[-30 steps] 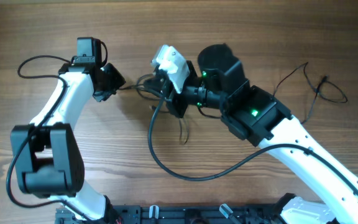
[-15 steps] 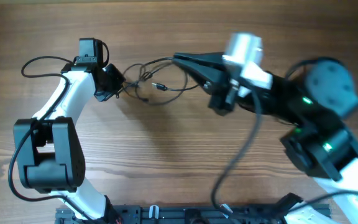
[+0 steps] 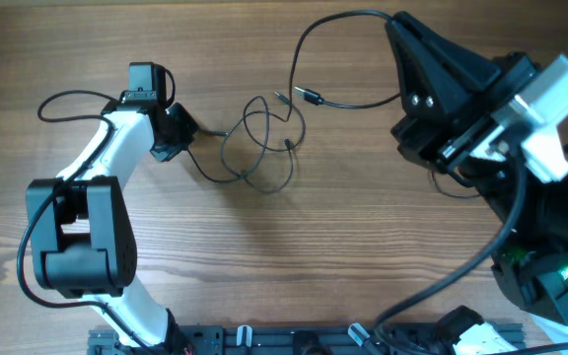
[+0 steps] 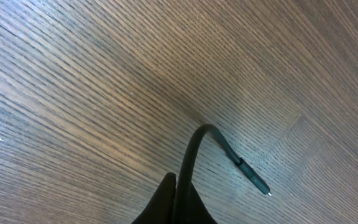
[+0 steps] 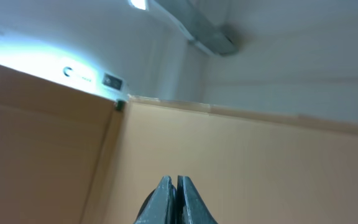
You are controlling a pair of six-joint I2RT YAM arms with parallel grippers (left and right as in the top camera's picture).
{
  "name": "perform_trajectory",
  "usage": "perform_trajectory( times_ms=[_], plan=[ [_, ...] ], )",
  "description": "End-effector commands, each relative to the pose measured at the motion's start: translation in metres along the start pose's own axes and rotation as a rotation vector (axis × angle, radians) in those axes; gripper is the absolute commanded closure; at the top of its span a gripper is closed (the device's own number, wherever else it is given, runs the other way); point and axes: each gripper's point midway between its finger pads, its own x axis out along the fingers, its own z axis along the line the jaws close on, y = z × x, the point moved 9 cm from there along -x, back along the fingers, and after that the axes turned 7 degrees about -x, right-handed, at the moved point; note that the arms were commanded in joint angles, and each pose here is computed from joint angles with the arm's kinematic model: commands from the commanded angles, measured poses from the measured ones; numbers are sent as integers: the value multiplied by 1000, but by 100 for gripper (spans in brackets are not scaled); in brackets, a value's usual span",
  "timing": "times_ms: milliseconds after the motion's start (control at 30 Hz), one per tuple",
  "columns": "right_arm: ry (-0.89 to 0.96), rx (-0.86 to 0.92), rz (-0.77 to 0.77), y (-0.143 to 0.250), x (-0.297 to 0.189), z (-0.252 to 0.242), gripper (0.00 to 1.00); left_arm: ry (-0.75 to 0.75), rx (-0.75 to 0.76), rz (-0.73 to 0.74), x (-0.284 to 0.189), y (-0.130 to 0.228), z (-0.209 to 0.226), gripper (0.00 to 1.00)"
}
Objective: Untangle cables
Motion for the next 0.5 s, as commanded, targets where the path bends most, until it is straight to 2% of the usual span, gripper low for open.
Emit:
perform_trajectory(
  times_ms=[0,100,233,467],
  plan=[
    [177,-11,120,6,-6,-18,96,-89,-11,-66,5,-3,8,96],
    [235,-9,239,22,-11,-25,96,-191,-113,-145,2,-9,21,96],
    [253,27,436,53,-23,-31,96,-252,-203,-174,-1,-20,40,96],
    [317,176,909,131,-59,-40,96,-318,-367,-165,-9,-44,85,96]
  ],
)
